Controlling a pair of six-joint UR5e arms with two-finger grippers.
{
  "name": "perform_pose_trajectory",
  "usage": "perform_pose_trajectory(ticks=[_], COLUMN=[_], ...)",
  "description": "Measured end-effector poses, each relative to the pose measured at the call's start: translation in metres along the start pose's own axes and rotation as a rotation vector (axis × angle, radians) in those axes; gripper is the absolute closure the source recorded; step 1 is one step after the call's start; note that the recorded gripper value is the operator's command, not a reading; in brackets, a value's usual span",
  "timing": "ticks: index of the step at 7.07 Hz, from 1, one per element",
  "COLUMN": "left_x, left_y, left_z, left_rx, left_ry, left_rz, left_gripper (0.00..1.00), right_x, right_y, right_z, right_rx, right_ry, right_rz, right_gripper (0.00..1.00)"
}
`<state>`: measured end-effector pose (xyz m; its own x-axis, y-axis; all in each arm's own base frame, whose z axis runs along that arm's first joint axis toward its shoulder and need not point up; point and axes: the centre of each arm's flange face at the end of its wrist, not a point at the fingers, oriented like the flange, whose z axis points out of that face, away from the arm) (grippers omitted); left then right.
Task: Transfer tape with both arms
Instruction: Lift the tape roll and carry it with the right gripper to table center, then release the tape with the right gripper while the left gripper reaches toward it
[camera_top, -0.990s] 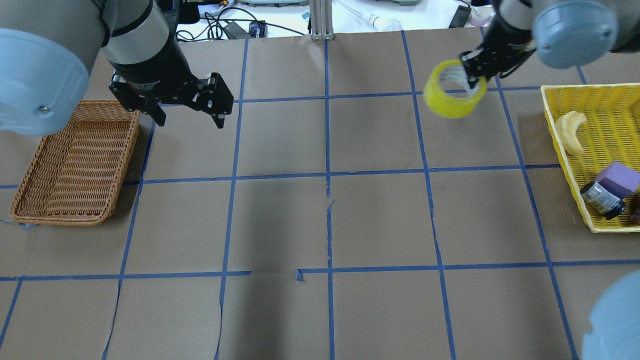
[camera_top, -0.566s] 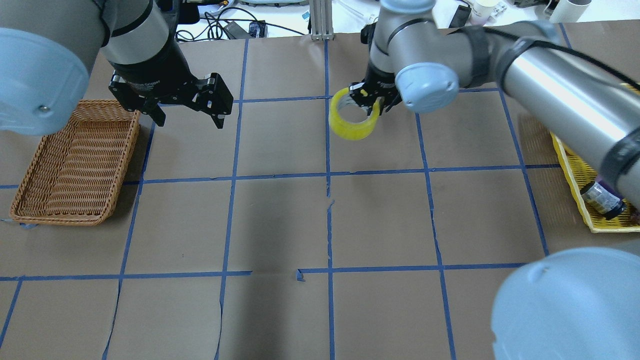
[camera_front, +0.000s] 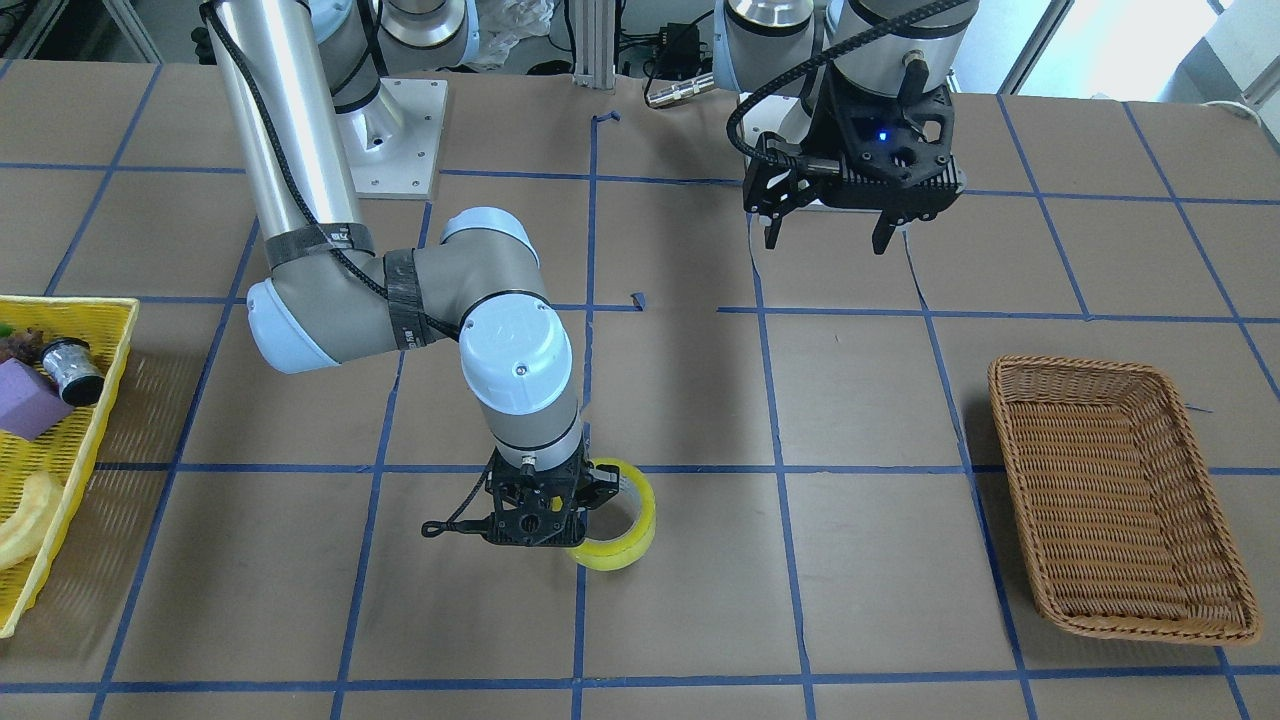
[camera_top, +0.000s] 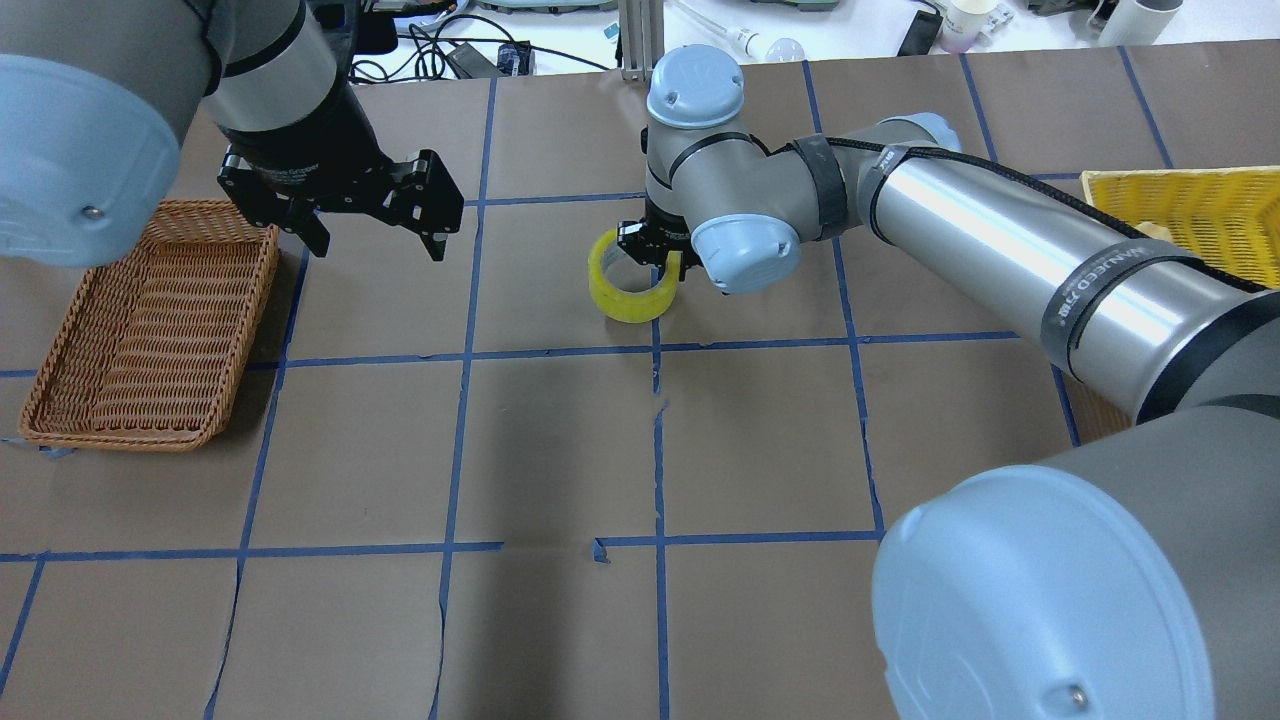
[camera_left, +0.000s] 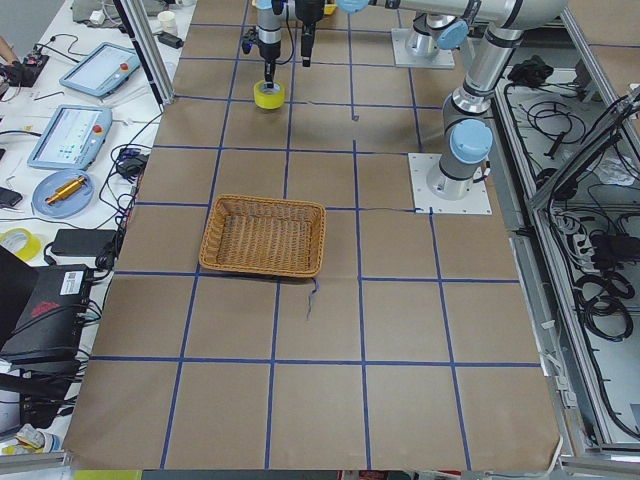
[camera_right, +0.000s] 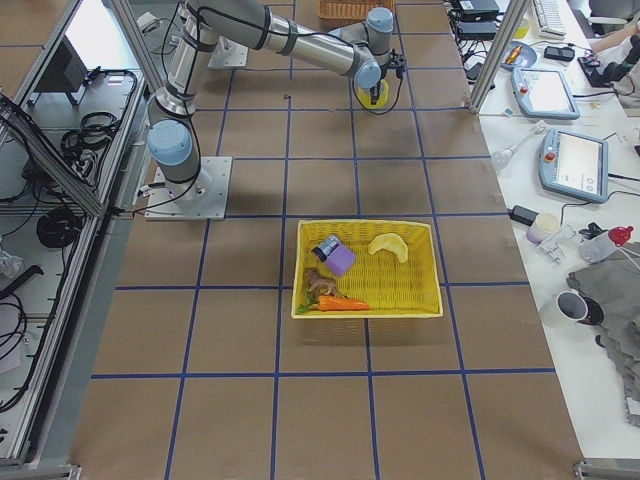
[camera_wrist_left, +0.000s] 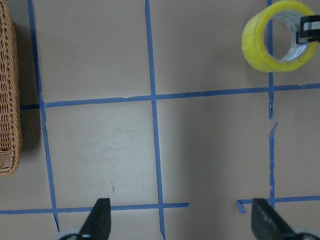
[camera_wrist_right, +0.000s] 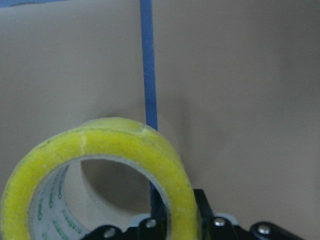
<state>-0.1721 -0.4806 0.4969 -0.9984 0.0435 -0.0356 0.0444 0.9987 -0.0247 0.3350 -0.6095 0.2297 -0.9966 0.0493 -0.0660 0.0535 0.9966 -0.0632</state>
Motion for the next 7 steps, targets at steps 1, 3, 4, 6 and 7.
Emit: perform_pose_trajectory(ticks=[1,3,4,6,7], left_x=[-0.01,-0.013,-0.007,0.013,0.021], left_y=[-0.007,-0.023,-0.027,-0.038,-0.048], left_z=[0.02,0.097,0.137,0.186,0.211], left_rx=[-0.031,-0.064,-0.072,-0.154,-0.196], left_ry=[0.004,0.025,0.081,0.25,0.309], left_rz=[-0.022,-0.094,-0.207,-0.424,-0.485], left_gripper=[0.0,0.0,0.0,0.0,0.0], right_x=[0.003,0.008,0.01,0.022,0.052], right_y=[0.007,0.022,0.027,0.019,0.004], right_z=[0.0,-0.003,0.0,-0.026,-0.062], right_rx=[-0.037,-0.091,-0.103,-0.069,-0.042], right_ry=[0.021,0.041,0.041,0.026,0.017], right_rz=[0.005,0.01,0.01,0.017,0.048], right_gripper=[1.0,0.0,0.0,0.0,0.0])
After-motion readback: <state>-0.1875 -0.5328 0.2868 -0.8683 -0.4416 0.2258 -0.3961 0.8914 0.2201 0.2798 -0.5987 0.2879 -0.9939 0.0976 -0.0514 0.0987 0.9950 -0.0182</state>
